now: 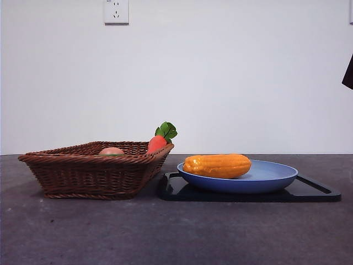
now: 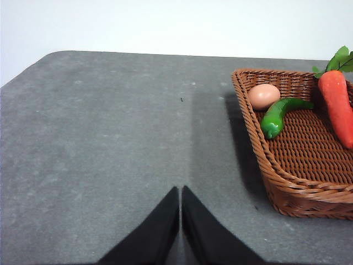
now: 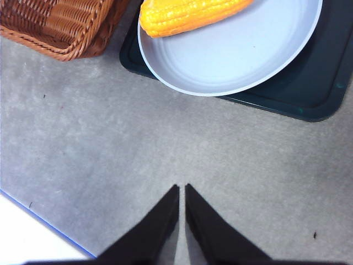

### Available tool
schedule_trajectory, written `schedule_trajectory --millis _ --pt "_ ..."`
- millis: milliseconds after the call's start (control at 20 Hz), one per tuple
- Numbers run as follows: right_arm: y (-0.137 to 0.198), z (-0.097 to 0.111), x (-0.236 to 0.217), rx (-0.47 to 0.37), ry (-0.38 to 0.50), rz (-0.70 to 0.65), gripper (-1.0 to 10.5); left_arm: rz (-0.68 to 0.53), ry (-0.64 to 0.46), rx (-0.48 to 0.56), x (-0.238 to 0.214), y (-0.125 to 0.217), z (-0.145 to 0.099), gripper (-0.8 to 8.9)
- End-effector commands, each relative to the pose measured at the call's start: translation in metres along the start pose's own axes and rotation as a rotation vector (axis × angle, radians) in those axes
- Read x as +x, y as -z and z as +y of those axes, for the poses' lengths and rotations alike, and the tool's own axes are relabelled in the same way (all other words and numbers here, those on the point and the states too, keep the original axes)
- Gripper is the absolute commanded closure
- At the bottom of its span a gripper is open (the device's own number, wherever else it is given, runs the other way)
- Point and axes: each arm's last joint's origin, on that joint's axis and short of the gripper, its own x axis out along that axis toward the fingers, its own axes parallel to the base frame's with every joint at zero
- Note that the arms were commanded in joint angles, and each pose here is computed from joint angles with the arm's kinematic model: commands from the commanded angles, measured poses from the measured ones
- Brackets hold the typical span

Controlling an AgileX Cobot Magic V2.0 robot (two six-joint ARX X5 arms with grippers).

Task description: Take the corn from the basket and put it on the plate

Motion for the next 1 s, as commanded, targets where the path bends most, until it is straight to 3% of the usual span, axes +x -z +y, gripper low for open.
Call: schedule_trajectory --millis 50,200,300,450,550,800,1000 --pt "-0.002 0.001 0.0 -0.014 -0.004 -0.006 9.4 0.037 -0.001 -0.009 0.002 0.008 0.0 8.06" --pt "-0.002 0.001 0.0 -0.016 -0.004 -0.006 9.4 0.037 -0.001 -0.009 0.002 0.008 0.0 8.06" --pt "-0.005 0.002 -0.003 -0.103 0.008 -0.049 9.4 0.037 -0.001 -0.009 0.002 0.008 0.0 8.06" --pt "-0.011 -0.001 -0.013 -0.213 0.147 -0.268 9.4 0.036 -0.001 -0.009 0.002 0.008 0.0 8.06" --pt "-0.006 -0.006 -0.015 -0.252 0.175 -0.439 9.4 0.037 -0.001 -0.009 0.002 0.008 0.0 8.06" --pt "0.037 -0.029 -0.008 -0.278 0.291 -0.732 9.4 0.036 -0.001 -0.009 0.002 0.008 0.0 8.06" --pt "0.073 -0.045 0.005 -0.252 0.397 -0.815 9.4 0.037 -0.001 -0.009 0.002 0.008 0.0 8.06"
